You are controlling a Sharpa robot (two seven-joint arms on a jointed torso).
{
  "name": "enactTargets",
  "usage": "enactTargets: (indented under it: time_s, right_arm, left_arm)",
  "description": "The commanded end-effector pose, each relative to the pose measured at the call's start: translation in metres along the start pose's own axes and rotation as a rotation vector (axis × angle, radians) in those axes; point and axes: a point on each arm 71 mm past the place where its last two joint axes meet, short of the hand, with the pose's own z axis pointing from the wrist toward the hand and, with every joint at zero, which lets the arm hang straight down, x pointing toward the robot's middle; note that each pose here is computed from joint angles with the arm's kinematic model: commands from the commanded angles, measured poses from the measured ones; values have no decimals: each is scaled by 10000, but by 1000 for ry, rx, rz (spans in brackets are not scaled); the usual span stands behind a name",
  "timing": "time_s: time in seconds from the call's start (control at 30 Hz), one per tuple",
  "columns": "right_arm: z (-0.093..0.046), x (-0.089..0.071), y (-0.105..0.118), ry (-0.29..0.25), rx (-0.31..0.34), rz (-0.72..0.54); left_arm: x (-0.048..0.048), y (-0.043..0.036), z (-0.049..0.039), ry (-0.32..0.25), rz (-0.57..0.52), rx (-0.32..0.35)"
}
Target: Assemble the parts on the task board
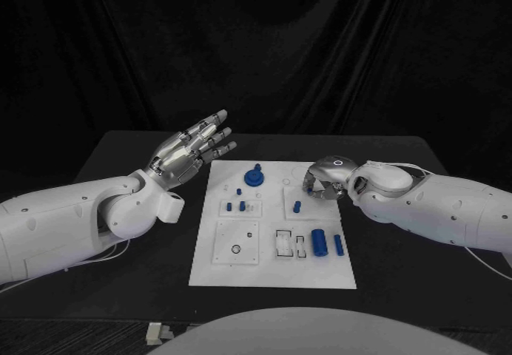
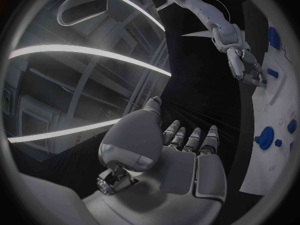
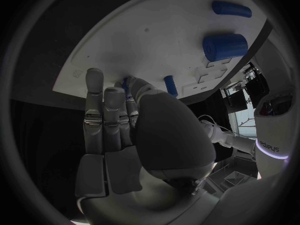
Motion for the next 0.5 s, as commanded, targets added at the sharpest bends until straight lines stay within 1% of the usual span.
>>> enactTargets:
  time_s: [0.03,0.27,0.5]
  right_arm:
    - [-24,86,4,21,5,5]
    - [-38,73,7,1,1,8]
    - [-64,43,-20,-43,5,6]
  left_arm:
    - [14,-100,-5,9,-21,155]
    - [14,-92,-4,11,-22,149]
    - [12,-89,-7,11,-23,144]
